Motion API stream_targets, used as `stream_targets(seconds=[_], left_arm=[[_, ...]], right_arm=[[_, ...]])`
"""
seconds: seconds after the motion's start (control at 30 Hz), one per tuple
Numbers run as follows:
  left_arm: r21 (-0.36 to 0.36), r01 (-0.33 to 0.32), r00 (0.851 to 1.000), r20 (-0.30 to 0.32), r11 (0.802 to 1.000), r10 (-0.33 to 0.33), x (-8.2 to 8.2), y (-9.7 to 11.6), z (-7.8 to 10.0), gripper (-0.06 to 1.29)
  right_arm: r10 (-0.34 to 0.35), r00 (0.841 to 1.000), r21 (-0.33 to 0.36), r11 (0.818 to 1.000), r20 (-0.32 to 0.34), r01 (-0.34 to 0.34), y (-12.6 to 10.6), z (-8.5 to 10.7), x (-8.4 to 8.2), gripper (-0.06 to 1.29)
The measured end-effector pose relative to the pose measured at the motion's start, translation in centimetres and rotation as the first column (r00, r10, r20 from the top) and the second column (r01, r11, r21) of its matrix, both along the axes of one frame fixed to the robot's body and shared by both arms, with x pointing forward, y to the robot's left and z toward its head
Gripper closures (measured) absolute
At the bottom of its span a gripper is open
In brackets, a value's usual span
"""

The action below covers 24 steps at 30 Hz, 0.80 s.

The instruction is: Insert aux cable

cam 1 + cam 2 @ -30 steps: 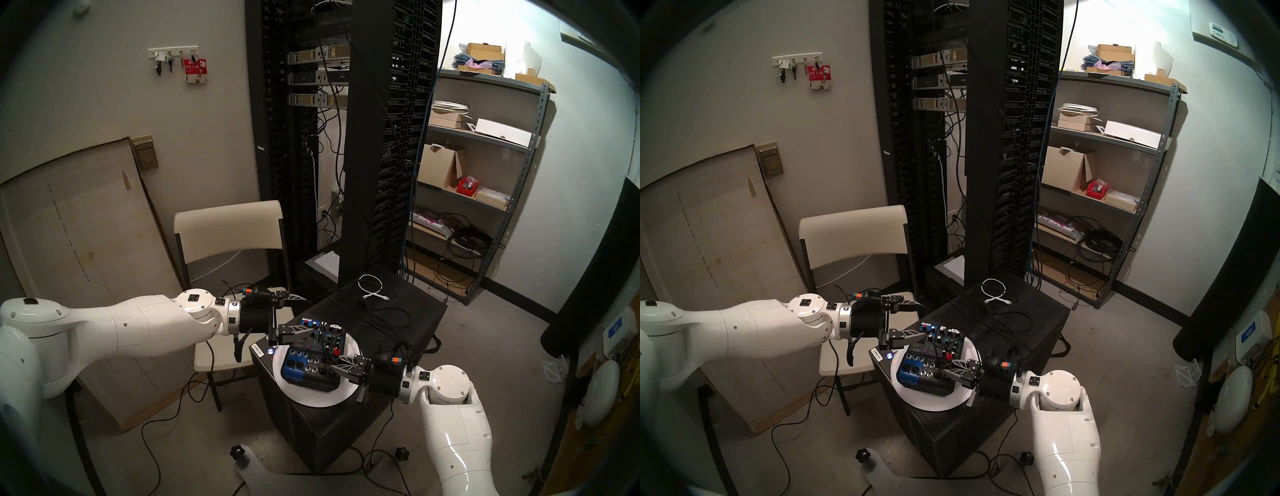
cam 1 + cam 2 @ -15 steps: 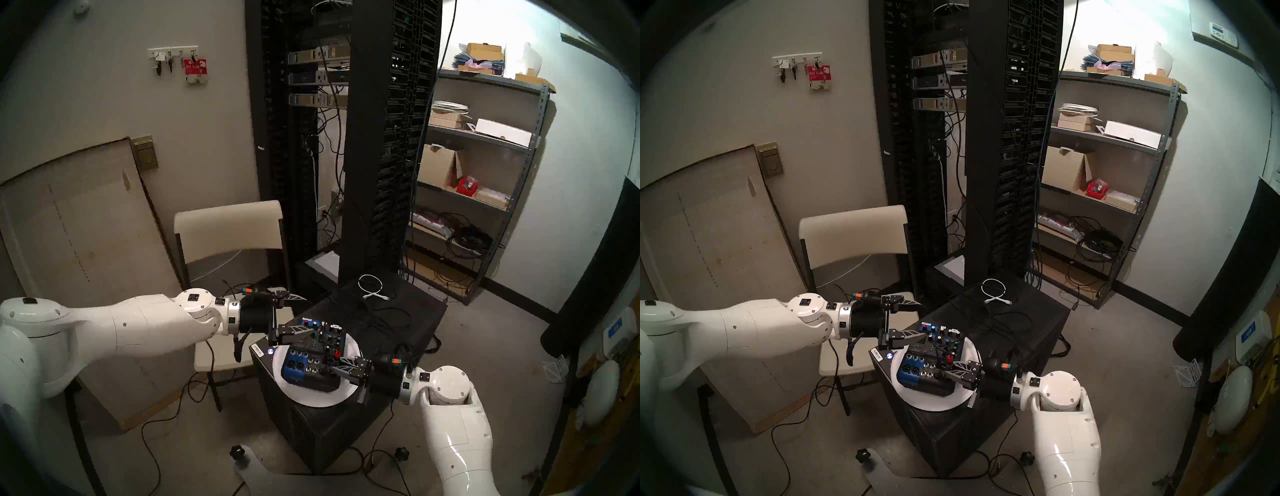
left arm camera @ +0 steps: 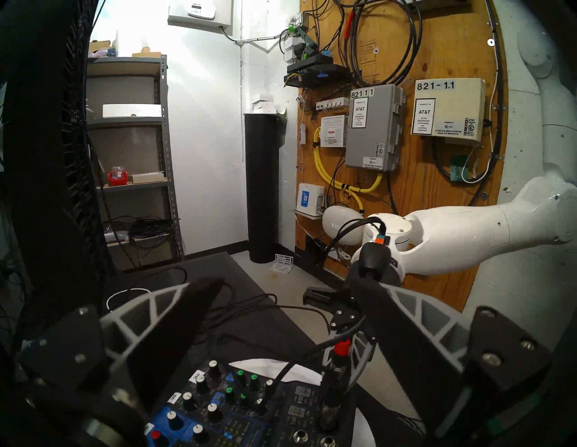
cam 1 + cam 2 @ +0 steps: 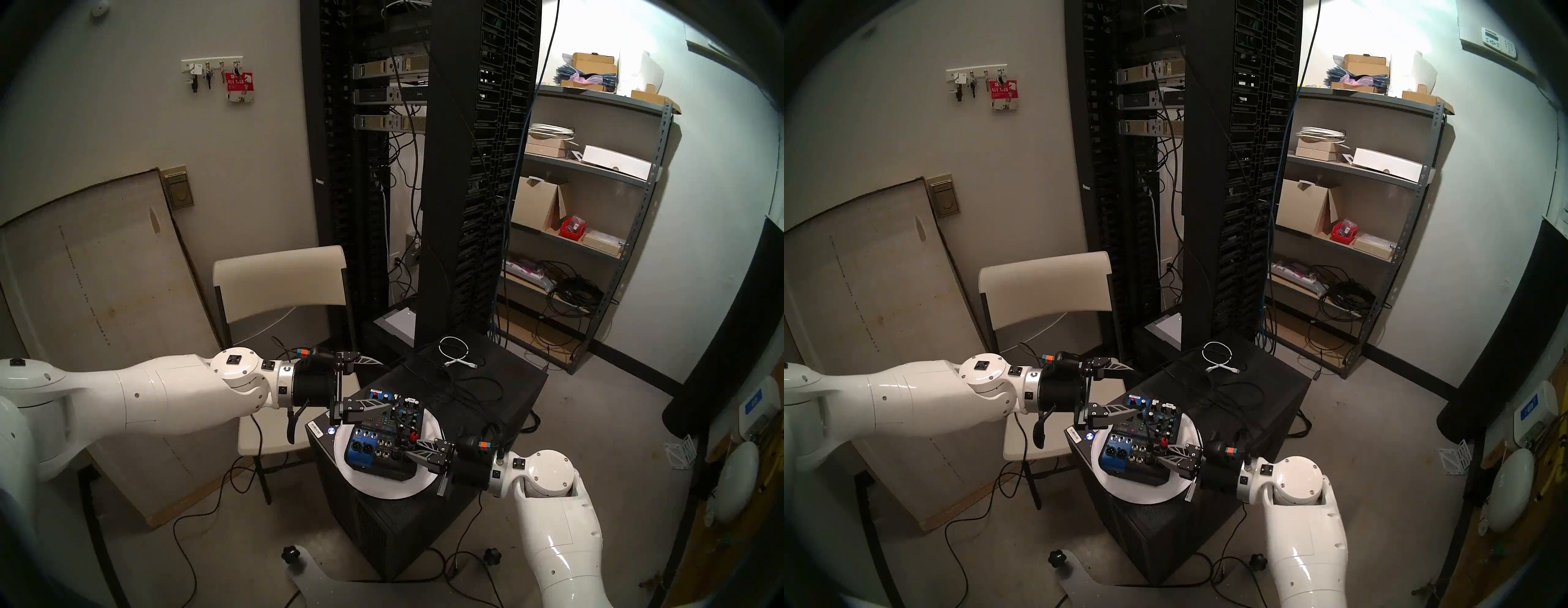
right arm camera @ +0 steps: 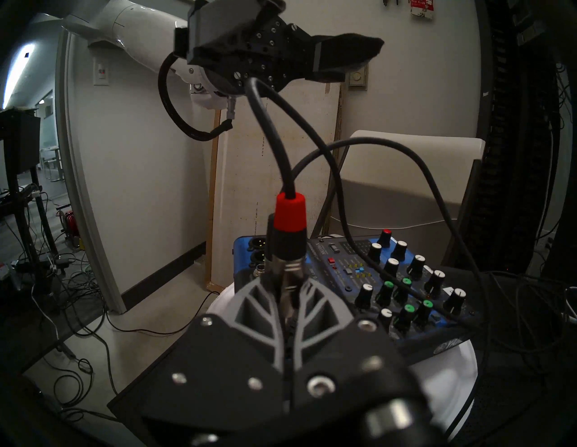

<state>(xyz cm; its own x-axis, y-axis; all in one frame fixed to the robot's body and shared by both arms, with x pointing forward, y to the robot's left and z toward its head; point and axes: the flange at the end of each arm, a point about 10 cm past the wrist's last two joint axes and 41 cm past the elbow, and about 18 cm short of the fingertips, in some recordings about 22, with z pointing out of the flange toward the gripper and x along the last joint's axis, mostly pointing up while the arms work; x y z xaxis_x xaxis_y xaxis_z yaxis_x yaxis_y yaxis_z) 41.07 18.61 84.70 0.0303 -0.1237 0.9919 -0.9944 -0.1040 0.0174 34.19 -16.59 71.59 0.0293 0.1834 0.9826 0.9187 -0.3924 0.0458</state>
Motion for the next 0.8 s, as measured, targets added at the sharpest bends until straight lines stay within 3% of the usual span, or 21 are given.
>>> stream_targets(seconds=[0.17,0.4,0.8], left_arm=[[0.030,0.018,1.000,-0.012,0.999,-0.017,-1.3,-0.3,0.0,0.11],[0.129,0.003,1.000,0.003,0.992,-0.004,-2.4,-0.2,-1.0,0.06],[0.184,-0.020,0.999,0.041,0.983,0.012,-2.6,-1.0,-1.7,0.06]], right_arm=[[0.000,1.000,-0.001,1.000,0.000,0.000,0.0,0.0,0.0,1.22],[0.000,1.000,-0.003,1.000,0.001,0.000,0.0,0.0,0.0,1.22],[0.002,1.000,-0.004,1.000,0.002,-0.002,0.0,0.0,0.0,1.22]])
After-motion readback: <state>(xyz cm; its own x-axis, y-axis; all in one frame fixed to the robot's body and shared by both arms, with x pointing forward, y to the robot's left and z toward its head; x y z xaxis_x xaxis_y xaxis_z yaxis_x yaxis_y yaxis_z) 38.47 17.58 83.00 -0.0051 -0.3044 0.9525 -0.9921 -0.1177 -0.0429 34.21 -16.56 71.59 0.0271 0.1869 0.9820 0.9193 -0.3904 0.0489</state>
